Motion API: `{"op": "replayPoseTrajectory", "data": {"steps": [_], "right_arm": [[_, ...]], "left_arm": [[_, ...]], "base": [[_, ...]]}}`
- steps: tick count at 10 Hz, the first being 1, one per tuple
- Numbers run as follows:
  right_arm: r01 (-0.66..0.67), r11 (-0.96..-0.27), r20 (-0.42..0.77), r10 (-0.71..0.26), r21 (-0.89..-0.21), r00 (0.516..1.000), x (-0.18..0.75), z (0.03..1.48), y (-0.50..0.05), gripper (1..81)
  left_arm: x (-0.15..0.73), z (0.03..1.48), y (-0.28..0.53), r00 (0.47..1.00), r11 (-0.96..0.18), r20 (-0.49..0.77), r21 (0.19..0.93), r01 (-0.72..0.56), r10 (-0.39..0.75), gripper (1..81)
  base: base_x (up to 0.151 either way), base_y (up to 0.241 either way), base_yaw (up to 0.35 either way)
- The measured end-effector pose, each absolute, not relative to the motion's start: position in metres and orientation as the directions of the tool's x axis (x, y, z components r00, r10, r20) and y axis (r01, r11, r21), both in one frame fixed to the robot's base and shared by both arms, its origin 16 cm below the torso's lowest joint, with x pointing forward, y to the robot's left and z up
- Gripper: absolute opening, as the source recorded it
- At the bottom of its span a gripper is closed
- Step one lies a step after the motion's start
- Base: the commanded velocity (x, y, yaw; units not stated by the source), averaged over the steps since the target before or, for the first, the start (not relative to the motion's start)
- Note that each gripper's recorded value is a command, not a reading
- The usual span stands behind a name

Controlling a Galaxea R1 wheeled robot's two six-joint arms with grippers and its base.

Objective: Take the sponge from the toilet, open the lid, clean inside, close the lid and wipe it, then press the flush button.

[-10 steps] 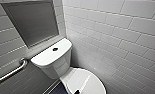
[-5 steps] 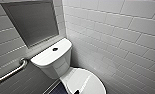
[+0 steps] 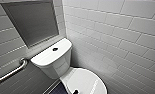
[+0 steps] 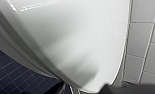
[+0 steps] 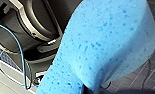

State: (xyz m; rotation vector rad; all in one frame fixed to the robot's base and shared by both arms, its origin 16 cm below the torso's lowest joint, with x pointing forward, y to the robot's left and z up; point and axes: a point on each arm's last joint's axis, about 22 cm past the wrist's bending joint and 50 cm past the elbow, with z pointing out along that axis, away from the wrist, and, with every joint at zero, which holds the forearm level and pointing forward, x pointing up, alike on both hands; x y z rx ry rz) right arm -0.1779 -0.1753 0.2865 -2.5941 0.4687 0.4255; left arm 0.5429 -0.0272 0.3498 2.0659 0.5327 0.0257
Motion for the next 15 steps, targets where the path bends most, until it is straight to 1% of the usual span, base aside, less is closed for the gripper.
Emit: {"op": "replayPoseTrajectory", "data": {"steps": [5, 8, 10, 13, 15], "right_arm": [[-0.394, -0.833, -0.371, -0.250, -0.389, 0.894, -0.177, 0.286, -0.176, 1.0], [-0.392, -0.833, -0.368, -0.250, -0.390, 0.896, -0.174, 0.284, -0.175, 1.0], [-0.392, -0.833, -0.368, -0.249, -0.391, 0.896, -0.174, 0.284, -0.175, 1.0], [-0.392, -0.833, -0.368, -0.249, -0.391, 0.896, -0.174, 0.284, -0.175, 1.0], [-0.392, -0.831, -0.368, -0.248, -0.394, 0.896, -0.174, 0.285, -0.172, 1.0]], "left_arm": [[0.543, 0.382, -0.019, 0.899, -0.384, -0.183, 0.857, 0.344, 0.398, 81.1], [0.545, 0.403, -0.013, 0.885, -0.341, -0.186, 0.873, 0.347, 0.426, 81.1], [0.549, 0.421, -0.004, 0.860, -0.294, -0.210, 0.880, 0.374, 0.465, 81.1], [0.558, 0.442, 0.013, 0.800, -0.221, -0.252, 0.877, 0.426, 0.545, 81.1], [0.564, 0.449, 0.028, 0.764, -0.193, -0.258, 0.874, 0.445, 0.592, 81.1]], "base": [[0.000, 0.000, 0.000], [0.000, 0.000, 0.000], [0.000, 0.000, 0.000], [0.000, 0.000, 0.000], [0.000, 0.000, 0.000]]}}
